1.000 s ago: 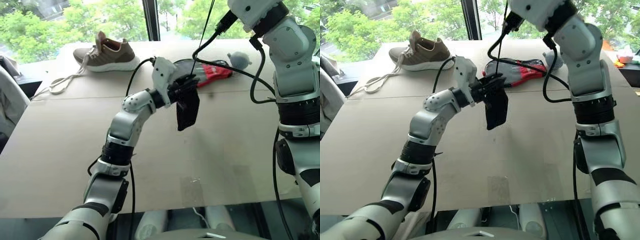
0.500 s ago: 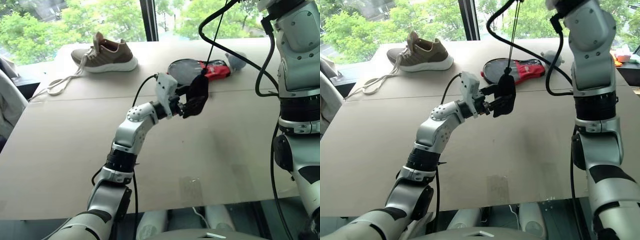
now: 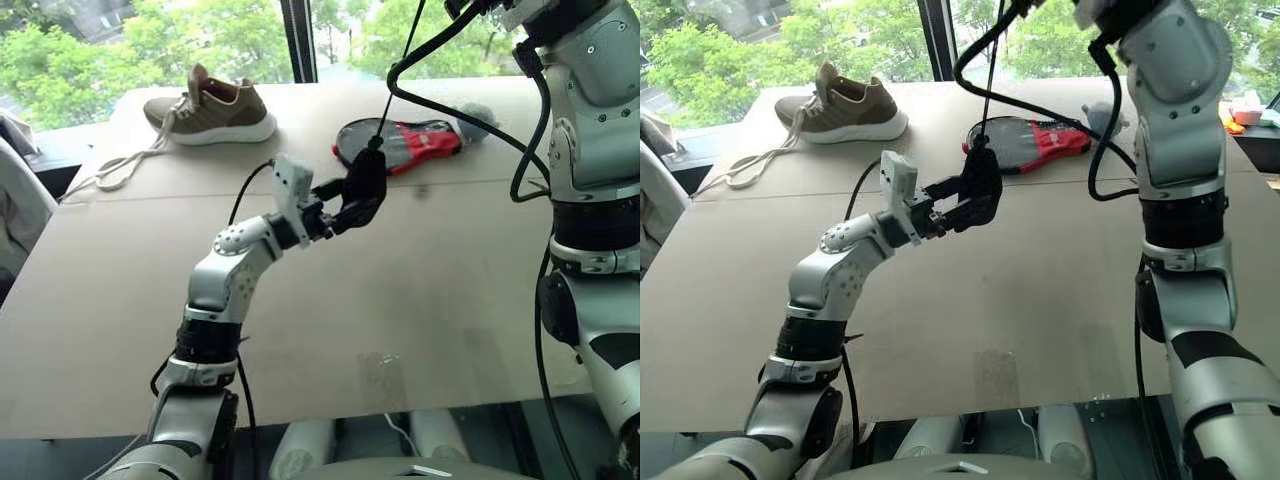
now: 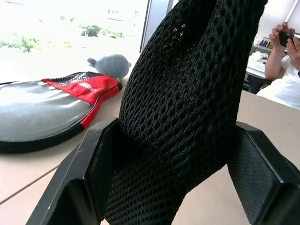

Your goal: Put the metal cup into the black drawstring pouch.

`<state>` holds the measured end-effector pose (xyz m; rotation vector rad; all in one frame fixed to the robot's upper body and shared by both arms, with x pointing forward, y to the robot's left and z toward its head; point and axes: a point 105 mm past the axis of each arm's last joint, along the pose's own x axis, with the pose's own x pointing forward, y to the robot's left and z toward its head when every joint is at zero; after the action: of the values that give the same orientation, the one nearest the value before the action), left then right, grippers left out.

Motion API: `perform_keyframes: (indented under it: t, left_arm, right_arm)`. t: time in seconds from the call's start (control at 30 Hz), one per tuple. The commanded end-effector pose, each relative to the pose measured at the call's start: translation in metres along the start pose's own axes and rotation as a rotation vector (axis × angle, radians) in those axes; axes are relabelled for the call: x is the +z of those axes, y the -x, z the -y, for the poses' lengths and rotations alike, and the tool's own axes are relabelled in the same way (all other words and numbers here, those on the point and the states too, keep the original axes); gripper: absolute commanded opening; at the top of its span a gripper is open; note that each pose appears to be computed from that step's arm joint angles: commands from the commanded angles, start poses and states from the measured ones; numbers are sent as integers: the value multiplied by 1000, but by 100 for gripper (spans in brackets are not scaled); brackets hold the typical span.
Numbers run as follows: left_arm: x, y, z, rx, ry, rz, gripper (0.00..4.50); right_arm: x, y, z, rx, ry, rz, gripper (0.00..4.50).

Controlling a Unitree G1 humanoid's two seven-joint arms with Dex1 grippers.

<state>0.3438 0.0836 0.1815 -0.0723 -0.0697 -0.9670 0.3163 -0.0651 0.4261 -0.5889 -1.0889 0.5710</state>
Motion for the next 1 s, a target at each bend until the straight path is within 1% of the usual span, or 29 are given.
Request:
perform_keyframes:
  t: [0.03, 0.13, 0.17, 0.3, 0.33, 0.4, 0.43, 0.47, 0.5, 0.53, 0.6, 0.7, 0.77, 0.8, 0.87, 0.97, 1.0]
  left_arm:
    - [15, 10, 5, -10, -17, 43, 342]
    - [13, 19, 6, -2, -19, 18, 342]
    - [12, 21, 7, -6, -16, 11, 342]
    - [9, 37, 10, -5, -16, -21, 342]
    - [10, 40, 10, -4, -15, -23, 344]
    - [12, 47, 12, -7, -14, -28, 344]
    - [13, 51, 13, -5, -15, -29, 344]
    - [15, 54, 13, -2, -14, -27, 344]
    - [16, 57, 14, -1, -5, -25, 344]
    - [17, 61, 16, -7, 5, -22, 344]
    - [15, 73, 23, -32, 46, -47, 344]
    - [3, 93, 36, -75, 110, -134, 344]
    - [-16, 113, 40, -65, 143, -240, 344]
    - [-23, 121, 41, -59, 151, -278, 344]
    - [-33, 133, 42, -43, 156, -322, 344]
    - [-47, 148, 26, 81, 107, -348, 344]
    - [-52, 153, 13, 168, 69, -349, 344]
  right_arm:
    - [-2, 7, -23, 102, -138, -27, 0]
    - [-21, 24, -48, 186, -279, -134, 0]
    - [-24, 27, -53, 201, -306, -157, 0]
    - [-43, 58, -74, 287, -383, -304, 0]
    - [-48, 67, -76, 302, -384, -343, 33]
    - [-58, 87, -82, 350, -431, -433, 127]
    - [-62, 98, -86, 386, -445, -472, 142]
    - [-64, 108, -90, 417, -467, -511, 175]
    - [-67, 121, -94, 451, -498, -560, 223]
    - [-71, 139, -100, 510, -520, -622, 243]
    - [-77, 178, -108, 613, -550, -749, 326]
    - [-82, 223, -110, 705, -572, -871, 326]
    - [-91, 247, -104, 693, -585, -924, 326]
    - [-95, 254, -102, 674, -593, -933, 326]
    - [-102, 265, -98, 617, -638, -935, 326]
    - [-106, 274, -95, 523, -728, -861, 326]
    - [-108, 283, -96, 483, -772, -856, 326]
